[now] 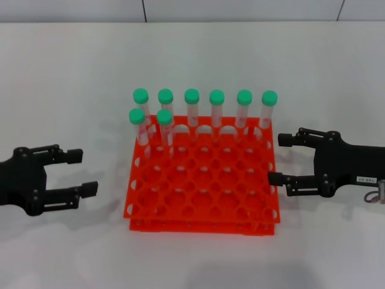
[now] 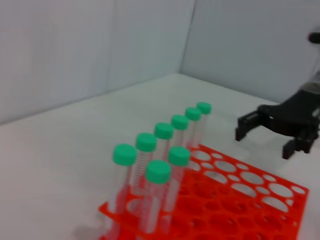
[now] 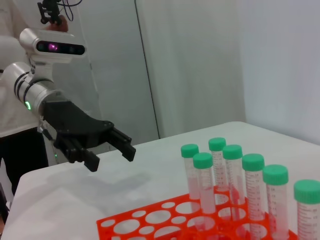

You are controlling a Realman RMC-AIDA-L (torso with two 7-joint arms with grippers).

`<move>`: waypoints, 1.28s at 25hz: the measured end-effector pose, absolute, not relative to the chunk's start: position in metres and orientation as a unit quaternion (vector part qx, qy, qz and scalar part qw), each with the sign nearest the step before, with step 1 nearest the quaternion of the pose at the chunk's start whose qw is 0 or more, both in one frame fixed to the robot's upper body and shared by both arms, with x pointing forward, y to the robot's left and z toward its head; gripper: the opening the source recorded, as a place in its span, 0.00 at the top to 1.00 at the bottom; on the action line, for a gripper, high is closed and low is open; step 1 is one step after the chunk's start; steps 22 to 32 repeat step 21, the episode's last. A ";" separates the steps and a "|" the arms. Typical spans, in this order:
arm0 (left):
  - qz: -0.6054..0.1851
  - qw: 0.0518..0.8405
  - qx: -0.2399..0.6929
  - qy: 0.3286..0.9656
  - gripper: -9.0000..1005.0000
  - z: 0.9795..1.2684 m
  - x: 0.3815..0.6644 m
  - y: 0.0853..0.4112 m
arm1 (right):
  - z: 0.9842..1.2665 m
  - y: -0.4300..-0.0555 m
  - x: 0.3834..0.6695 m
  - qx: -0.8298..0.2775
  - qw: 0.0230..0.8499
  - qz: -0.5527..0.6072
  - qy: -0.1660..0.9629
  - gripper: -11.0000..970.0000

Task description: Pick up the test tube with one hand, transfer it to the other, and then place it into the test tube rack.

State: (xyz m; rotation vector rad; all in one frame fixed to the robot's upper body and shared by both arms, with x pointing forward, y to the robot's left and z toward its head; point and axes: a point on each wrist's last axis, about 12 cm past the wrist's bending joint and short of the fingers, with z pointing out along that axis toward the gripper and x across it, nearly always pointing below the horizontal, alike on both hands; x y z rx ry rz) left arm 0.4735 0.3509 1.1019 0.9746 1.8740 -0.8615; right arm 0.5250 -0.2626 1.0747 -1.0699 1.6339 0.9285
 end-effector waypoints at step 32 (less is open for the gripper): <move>-0.353 0.397 0.400 0.747 0.25 1.101 0.479 0.343 | 1.068 -0.262 0.520 -0.436 0.459 0.380 0.674 0.12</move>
